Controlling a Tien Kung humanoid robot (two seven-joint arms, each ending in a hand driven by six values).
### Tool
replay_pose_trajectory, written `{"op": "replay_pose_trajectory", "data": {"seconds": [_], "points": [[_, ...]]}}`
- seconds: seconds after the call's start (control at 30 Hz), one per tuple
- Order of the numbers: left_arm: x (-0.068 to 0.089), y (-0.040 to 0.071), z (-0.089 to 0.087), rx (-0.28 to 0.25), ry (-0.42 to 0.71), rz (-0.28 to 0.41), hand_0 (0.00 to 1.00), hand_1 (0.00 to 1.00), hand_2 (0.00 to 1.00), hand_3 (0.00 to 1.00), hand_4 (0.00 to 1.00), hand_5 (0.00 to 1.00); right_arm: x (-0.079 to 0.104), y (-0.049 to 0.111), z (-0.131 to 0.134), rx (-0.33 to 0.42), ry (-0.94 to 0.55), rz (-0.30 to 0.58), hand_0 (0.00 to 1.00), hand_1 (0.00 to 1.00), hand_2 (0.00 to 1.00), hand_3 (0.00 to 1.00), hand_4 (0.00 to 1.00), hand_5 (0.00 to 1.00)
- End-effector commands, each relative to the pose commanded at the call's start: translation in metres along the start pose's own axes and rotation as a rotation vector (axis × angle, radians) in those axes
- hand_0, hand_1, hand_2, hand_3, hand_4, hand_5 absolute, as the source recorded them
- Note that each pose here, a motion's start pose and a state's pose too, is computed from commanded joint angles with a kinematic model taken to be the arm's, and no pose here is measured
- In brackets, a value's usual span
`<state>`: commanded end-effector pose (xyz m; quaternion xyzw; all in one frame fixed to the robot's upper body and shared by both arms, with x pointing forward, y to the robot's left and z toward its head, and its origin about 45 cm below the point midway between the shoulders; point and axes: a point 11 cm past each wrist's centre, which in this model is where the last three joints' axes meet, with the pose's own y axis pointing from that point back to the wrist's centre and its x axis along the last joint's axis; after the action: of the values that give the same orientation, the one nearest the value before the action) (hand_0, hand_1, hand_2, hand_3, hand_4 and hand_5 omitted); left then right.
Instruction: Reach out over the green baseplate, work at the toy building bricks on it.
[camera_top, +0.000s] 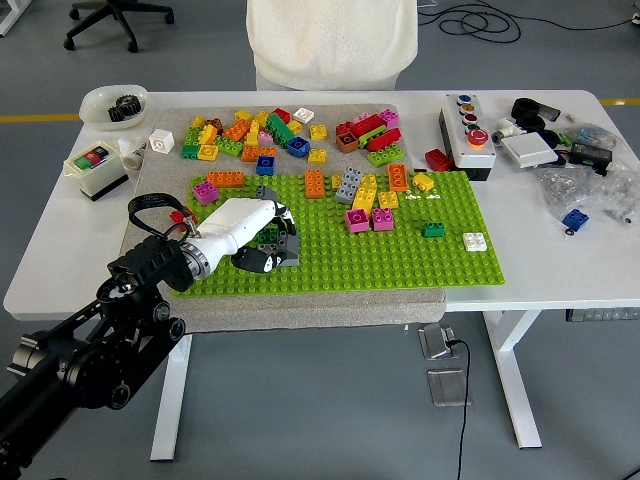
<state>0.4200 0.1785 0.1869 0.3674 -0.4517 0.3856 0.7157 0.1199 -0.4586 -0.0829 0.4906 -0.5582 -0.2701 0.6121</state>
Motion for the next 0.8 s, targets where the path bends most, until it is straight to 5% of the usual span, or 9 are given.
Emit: {"op": "replay_pose_trajectory", "data": {"seconds": [0.8], "points": [[-0.0022,-0.0001,0.0008,-0.005,0.023,-0.012,0.733,0.693,0.589,0.602,0.76,0.023,-0.0012,0.0,0.0002,0.001,0.003,-0.007,0.74,0.644,0.683,0.624,0.82,0.53]]}}
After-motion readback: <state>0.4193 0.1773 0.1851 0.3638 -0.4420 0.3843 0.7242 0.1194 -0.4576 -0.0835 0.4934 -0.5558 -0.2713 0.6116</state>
